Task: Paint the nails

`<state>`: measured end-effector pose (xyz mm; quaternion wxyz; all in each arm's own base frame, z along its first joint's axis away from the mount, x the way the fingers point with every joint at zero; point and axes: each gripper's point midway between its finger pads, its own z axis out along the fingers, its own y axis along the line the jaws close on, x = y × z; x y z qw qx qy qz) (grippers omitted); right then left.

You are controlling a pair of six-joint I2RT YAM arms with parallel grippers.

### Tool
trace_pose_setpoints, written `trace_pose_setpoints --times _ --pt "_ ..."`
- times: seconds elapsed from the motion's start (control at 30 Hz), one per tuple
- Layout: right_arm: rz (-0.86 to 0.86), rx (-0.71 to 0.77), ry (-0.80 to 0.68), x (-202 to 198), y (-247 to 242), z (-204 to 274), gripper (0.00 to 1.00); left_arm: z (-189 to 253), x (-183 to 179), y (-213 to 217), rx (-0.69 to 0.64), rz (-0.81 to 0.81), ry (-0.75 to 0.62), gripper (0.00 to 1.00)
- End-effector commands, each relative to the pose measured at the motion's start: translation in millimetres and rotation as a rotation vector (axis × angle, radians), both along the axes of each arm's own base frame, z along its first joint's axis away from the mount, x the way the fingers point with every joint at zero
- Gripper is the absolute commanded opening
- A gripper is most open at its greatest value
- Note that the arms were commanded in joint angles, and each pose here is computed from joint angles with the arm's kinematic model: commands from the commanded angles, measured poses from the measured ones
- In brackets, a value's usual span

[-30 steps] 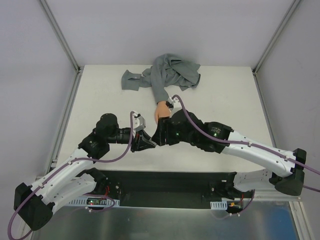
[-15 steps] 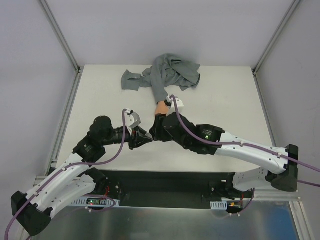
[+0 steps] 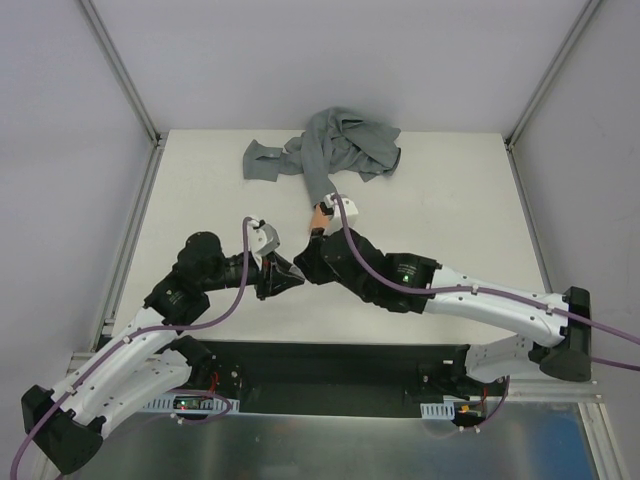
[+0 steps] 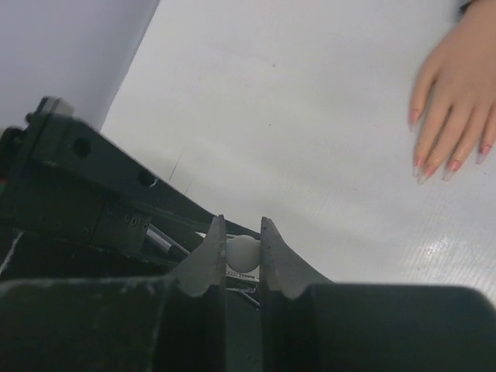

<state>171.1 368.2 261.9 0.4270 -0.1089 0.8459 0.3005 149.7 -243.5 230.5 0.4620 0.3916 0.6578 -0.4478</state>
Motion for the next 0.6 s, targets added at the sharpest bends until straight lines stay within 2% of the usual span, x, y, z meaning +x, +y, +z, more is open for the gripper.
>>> trace_pose_setpoints --times 0.0,0.03,0.07,0.1,0.2,0.3,0.4,0.53,0.57 --pt "0.274 0.083 -0.194 -15 20 25 0.00 49 -52 -12 -0.111 -0.319 0.008 0.00" --pt "0.458 0.100 -0.197 -40 25 18 0.00 58 -58 -12 -0.123 -0.360 0.011 0.00" --pt "0.589 0.182 -0.261 -56 34 31 0.01 61 -71 -11 -0.132 -0.437 0.042 0.00" --pt "0.798 0.240 -0.293 -87 36 35 0.00 64 -72 -13 -0.139 -0.464 0.042 0.00" --pt "0.895 0.333 -0.276 -97 28 45 0.00 65 -77 -12 -0.148 -0.501 0.033 0.00" --pt "0.889 0.354 -0.280 -97 27 46 0.00 60 -73 -13 -0.143 -0.491 0.031 0.00" --pt "0.810 0.319 -0.260 -82 25 38 0.00 55 -65 -15 -0.138 -0.450 0.029 0.00" --pt "0.580 0.271 -0.222 -49 16 36 0.00 44 -49 -16 -0.120 -0.338 0.007 0.00" --pt "0.509 0.218 -0.178 -40 9 23 0.02 43 -44 -15 -0.118 -0.304 -0.007 0.00"
